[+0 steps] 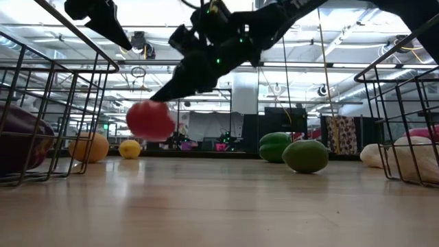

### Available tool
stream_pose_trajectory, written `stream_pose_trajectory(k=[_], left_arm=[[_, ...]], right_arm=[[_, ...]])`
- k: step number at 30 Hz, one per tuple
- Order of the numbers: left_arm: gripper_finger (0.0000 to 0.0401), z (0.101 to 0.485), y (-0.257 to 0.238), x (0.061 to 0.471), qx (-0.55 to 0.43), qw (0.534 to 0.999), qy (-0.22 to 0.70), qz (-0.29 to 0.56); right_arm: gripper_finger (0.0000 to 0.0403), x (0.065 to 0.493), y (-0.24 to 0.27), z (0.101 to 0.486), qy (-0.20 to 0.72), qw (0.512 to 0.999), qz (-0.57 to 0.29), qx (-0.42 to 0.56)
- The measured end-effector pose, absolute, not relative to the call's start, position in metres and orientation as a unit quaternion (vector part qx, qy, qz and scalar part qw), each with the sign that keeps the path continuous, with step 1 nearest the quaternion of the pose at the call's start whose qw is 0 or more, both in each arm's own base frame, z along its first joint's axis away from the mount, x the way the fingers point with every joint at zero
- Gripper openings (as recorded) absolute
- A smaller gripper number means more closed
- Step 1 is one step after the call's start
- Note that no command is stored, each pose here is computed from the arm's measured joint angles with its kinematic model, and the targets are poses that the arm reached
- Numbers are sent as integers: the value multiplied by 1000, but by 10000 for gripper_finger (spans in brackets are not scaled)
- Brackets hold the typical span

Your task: Sort produce into baskets

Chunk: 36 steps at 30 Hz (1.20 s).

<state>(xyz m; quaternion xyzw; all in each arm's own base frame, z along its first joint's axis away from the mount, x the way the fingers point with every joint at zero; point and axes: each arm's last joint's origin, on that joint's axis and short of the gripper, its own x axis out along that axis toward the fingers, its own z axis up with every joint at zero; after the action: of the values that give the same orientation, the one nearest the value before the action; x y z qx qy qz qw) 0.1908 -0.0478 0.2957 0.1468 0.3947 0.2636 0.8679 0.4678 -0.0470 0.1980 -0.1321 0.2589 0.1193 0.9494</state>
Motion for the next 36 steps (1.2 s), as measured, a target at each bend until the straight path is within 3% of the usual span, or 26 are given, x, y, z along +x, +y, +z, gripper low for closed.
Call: stream_pose_trajectory(k=[8, 17, 27, 36], left_arm=[[61, 297, -45, 188, 172, 857, 390, 291], [61, 304, -39, 176, 227, 823, 411, 320], [61, 307, -36, 173, 279, 798, 390, 364], [61, 310, -35, 172, 276, 795, 347, 413]], right_arm=[[0, 458, -26, 235, 227, 954, 135, -141], [0, 447, 31, 271, 176, 959, 181, -131], [0, 446, 97, 293, 117, 969, 188, -113], [0, 452, 134, 288, 41, 973, 207, -93]])
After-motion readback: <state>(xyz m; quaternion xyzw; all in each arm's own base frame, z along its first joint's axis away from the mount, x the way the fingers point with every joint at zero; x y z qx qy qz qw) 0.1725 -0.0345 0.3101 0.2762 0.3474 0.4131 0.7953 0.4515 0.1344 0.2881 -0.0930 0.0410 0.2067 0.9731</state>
